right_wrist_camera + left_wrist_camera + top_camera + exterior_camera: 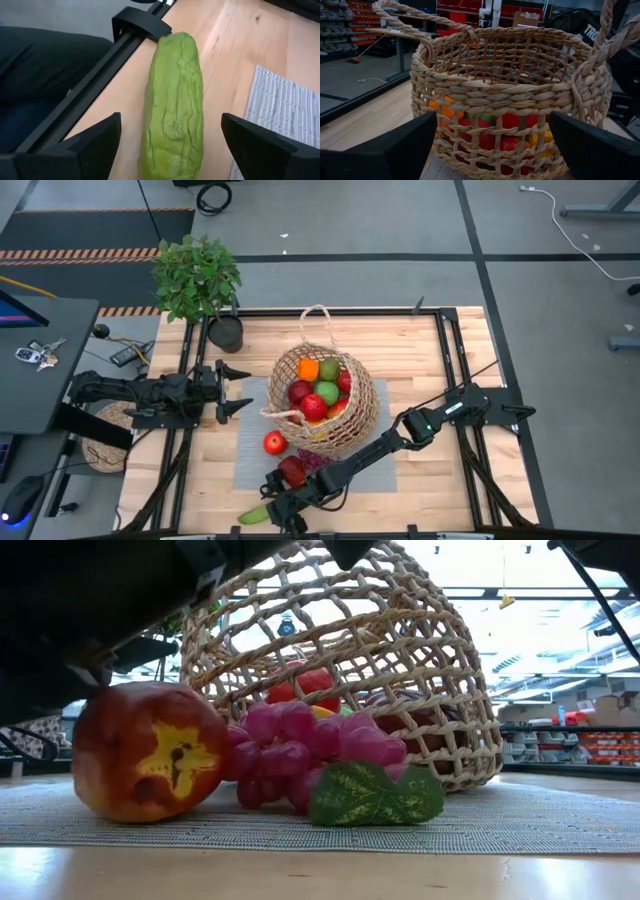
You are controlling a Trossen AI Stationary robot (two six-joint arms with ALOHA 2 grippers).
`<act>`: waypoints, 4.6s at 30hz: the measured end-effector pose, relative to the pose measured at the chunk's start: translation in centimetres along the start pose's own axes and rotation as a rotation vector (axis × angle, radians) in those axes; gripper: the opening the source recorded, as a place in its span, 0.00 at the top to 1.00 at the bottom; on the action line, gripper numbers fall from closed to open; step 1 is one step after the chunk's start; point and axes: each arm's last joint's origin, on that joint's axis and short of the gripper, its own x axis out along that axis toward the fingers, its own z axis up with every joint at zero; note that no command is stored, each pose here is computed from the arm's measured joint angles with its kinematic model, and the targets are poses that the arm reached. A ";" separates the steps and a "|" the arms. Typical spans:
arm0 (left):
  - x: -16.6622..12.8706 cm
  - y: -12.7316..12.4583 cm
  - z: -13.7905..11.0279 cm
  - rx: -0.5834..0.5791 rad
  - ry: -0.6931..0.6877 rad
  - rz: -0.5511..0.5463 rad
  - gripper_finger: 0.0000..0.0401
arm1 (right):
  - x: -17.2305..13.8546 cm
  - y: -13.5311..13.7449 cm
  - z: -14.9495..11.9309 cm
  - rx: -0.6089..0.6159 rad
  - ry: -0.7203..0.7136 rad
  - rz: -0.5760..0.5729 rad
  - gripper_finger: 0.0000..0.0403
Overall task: Build produce basket
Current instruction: Put the cucumber into the basket
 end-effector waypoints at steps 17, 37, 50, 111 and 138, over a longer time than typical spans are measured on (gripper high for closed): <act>0.0 0.0 0.0 0.000 0.000 -0.001 0.02 | 0.0 -0.2 -0.1 0.007 0.010 -0.066 0.52; 0.0 0.0 0.0 0.000 0.000 0.000 0.02 | -14.3 2.0 9.8 -0.166 -0.003 -0.476 0.60; 0.0 0.0 0.0 0.000 0.001 0.000 0.02 | -26.2 0.3 13.4 -0.196 0.036 -0.780 0.60; 0.0 0.0 0.0 0.000 0.001 0.000 0.02 | -41.4 -13.6 12.2 0.006 0.009 -0.308 0.60; 0.0 0.0 0.0 0.000 0.000 0.000 0.02 | -41.5 -18.0 8.9 0.926 0.051 -0.436 0.60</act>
